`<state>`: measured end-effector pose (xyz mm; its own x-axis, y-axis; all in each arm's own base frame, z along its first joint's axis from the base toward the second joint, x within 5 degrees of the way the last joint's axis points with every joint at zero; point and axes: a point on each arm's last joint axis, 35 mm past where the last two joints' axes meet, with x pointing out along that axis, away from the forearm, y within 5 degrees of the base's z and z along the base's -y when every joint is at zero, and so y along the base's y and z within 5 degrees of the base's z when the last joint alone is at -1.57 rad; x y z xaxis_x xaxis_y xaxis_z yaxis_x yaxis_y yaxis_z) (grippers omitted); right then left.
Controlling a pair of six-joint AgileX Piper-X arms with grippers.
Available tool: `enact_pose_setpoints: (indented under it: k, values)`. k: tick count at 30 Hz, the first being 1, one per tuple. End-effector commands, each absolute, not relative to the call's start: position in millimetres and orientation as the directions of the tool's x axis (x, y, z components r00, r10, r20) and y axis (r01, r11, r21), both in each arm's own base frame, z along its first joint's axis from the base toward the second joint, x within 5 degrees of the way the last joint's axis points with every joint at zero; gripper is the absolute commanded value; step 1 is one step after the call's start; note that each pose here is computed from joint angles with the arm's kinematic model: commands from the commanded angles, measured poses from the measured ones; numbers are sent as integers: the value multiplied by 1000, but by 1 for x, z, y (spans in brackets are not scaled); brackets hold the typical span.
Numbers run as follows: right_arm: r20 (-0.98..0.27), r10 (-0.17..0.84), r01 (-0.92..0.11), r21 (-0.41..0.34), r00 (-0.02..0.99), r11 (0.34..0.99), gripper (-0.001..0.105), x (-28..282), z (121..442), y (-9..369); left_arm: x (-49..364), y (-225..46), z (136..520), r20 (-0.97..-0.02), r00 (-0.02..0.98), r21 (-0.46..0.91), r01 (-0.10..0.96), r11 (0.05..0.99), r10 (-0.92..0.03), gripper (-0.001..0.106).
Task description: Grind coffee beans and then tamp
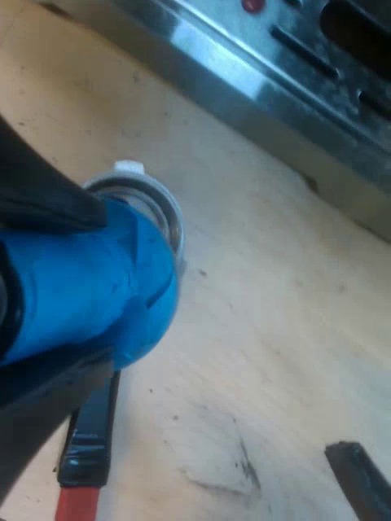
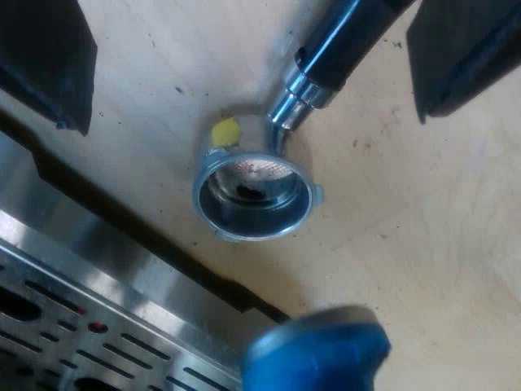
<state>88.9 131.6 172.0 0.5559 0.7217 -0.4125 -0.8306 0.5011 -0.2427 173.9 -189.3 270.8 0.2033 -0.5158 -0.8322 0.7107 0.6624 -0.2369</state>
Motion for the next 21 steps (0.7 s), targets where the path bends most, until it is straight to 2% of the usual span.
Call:
enact_pose_setpoints:
  k: [1,21]
  values:
    - [-390,735,-832,-247,554,496,79,90,177,133,179,-195,264,-844,192,-246,691,680,-500,0]
    - [-403,731,-834,-247,551,493,79,89,175,133,199,-213,213,-914,154,-189,659,728,-376,0]
